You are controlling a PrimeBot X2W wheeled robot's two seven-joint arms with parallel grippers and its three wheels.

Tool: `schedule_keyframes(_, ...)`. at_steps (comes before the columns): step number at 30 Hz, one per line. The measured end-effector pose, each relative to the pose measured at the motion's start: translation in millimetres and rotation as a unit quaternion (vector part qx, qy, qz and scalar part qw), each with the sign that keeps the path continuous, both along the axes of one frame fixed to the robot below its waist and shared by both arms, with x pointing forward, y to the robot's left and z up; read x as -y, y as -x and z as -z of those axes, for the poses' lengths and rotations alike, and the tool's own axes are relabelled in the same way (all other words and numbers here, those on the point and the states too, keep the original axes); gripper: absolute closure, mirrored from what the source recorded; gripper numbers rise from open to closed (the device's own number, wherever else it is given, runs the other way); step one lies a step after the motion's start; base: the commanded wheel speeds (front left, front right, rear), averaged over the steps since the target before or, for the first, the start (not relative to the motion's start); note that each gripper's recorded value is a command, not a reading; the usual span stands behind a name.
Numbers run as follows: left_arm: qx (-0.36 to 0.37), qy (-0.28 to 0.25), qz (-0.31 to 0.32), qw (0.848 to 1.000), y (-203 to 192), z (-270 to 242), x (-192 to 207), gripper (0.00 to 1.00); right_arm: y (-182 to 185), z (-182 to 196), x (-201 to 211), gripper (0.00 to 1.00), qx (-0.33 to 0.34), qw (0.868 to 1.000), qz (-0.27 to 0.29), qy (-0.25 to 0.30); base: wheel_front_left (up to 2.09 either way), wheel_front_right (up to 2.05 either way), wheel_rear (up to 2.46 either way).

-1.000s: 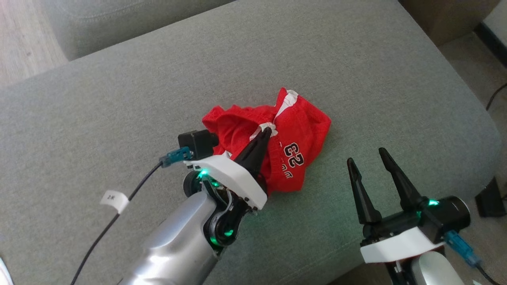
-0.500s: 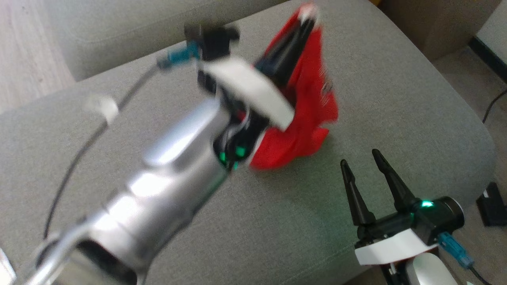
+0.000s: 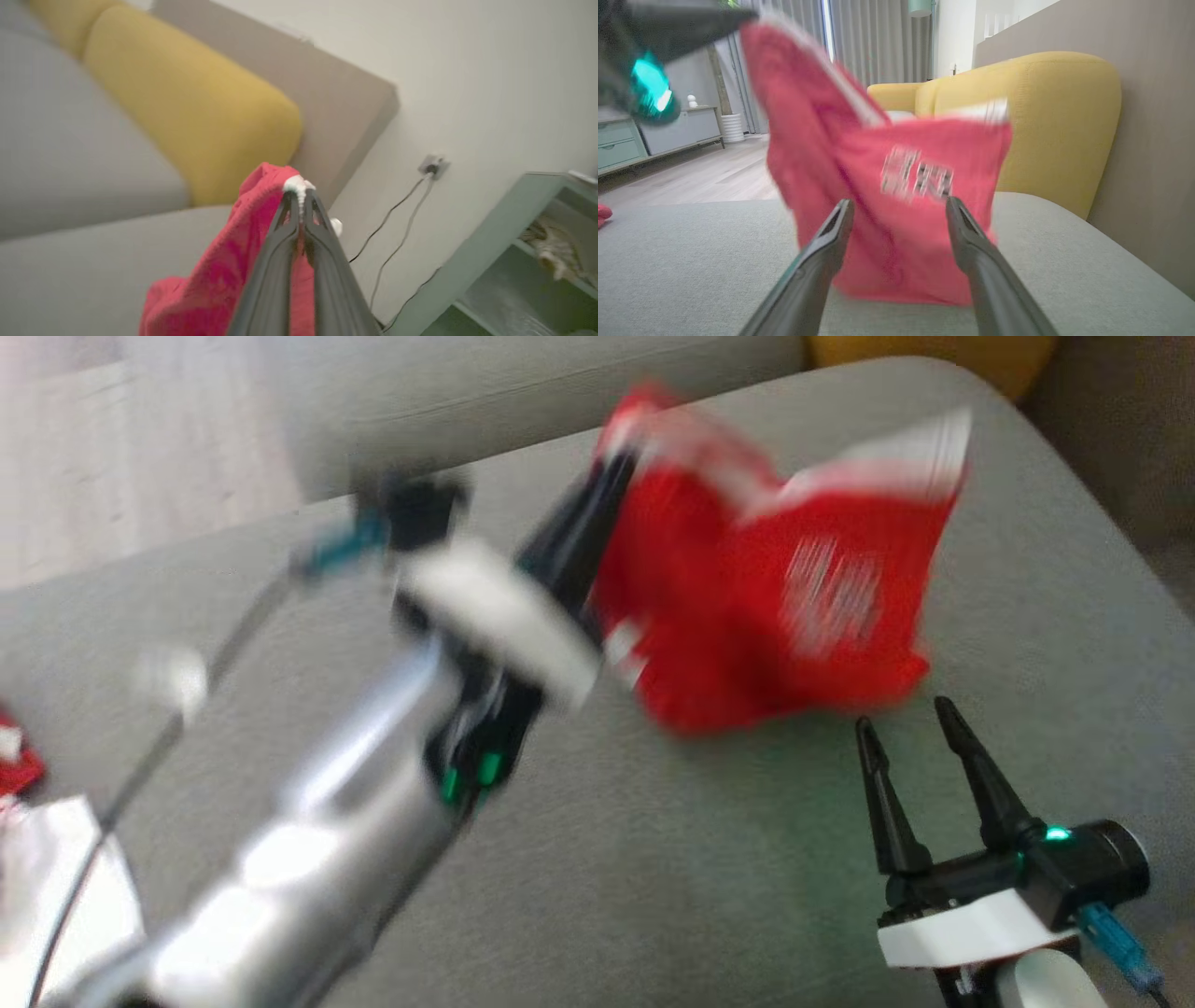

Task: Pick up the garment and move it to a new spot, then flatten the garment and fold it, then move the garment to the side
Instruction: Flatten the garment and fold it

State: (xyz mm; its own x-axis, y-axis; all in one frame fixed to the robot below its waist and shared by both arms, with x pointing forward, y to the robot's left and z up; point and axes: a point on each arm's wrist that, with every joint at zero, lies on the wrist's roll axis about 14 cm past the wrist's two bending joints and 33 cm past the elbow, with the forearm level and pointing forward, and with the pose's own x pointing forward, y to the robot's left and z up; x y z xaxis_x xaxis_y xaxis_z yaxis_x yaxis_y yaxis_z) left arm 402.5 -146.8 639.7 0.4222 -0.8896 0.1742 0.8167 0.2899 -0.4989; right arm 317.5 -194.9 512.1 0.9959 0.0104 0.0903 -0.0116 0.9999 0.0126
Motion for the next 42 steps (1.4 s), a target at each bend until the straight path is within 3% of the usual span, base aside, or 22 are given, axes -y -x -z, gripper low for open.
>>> schedule_keyframes(5, -0.094, -0.067, -0.071, 0.991, 24, 113, -61, 1.0, -17, 2, -19, 0.0, -0.002, 0.999, -0.035, 0.001, 0.0, 0.0, 0.0)
schedule_keyframes(9, -0.129, -0.067, -0.116, 0.983, 44, 150, -90, 1.0, -31, 11, -37, 0.0, -0.015, 0.998, -0.065, -0.009, 0.0, 0.0, 0.0)
schedule_keyframes(20, -0.118, -0.076, -0.226, 0.964, 30, 167, -148, 1.0, -61, 71, -32, 0.0, -0.109, 0.99, -0.062, -0.072, 0.0, 0.0, 0.0)
schedule_keyframes(24, -0.118, -0.082, -0.237, 0.961, 30, 173, -156, 1.0, -71, 94, -28, 0.0, -0.154, 0.981, -0.055, -0.101, 0.0, 0.0, 0.0)
schedule_keyframes(30, -0.117, -0.087, -0.239, 0.96, 26, 180, -159, 1.0, -101, 95, -22, 0.0, -0.164, 0.976, -0.046, -0.135, 0.0, 0.0, 0.0)
schedule_keyframes(37, -0.125, -0.088, -0.241, 0.958, 25, 188, -159, 1.0, -115, 121, -23, 0.0, -0.234, 0.964, -0.058, -0.11, 0.0, 0.0, 0.0)
schedule_keyframes(38, -0.124, -0.088, -0.241, 0.959, 25, 188, -158, 1.0, -116, 122, -24, 0.2, -0.237, 0.964, -0.06, -0.108, 0.0, 0.0, 0.0)
schedule_keyframes(39, -0.123, -0.087, -0.241, 0.959, 25, 188, -159, 1.0, -116, 123, -26, 0.57, -0.239, 0.963, -0.063, -0.107, 0.0, 0.0, 0.0)
schedule_keyframes(40, -0.12, -0.088, -0.243, 0.959, 24, 187, -160, 1.0, -116, 124, -28, 1.0, -0.241, 0.962, -0.065, -0.108, 0.0, 0.0, 0.0)
schedule_keyframes(42, -0.115, -0.087, -0.248, 0.958, 21, 184, -161, 1.0, -116, 124, -32, 1.0, -0.243, 0.961, -0.07, -0.112, 0.0, 0.0, 0.0)
